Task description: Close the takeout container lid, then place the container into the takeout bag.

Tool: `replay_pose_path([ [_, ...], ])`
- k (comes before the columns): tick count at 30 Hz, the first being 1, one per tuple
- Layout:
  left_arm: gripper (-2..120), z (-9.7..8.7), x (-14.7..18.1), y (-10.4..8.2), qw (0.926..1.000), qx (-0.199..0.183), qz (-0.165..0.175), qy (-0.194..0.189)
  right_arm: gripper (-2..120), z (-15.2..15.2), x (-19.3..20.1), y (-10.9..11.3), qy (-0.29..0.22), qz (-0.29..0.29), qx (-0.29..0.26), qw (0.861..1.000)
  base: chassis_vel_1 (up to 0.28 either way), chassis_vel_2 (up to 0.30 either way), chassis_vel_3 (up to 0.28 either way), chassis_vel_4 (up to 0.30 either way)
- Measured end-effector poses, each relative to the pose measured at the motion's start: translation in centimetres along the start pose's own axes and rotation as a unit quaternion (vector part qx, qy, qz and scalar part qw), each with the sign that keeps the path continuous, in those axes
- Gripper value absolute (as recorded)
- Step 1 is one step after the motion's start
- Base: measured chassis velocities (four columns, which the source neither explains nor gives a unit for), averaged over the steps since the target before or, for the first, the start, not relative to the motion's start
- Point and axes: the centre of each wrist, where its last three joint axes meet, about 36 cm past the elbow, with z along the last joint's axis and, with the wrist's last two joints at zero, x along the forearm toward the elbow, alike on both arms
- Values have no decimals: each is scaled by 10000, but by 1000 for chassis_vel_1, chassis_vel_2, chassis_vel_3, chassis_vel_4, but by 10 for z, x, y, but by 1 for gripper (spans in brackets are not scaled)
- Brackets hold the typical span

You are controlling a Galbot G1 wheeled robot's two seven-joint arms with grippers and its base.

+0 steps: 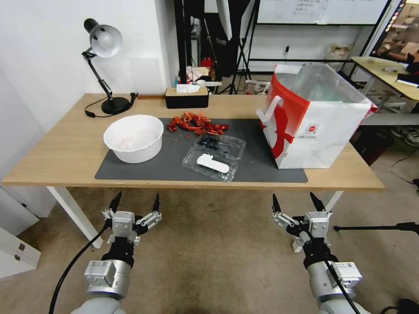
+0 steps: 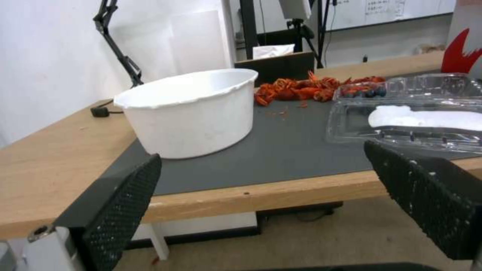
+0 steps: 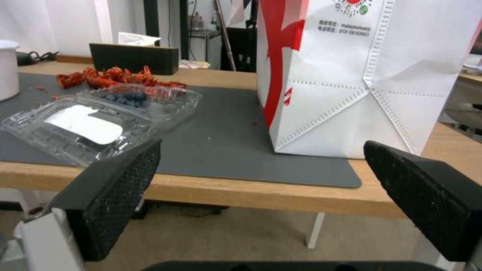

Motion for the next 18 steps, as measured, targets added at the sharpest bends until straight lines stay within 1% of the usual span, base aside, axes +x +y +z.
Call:
replay_pose_path([
  [18,100,0,0,0,10000,1,0,0,100,0,0,0,0,0,0,10000,0,0,0,0],
])
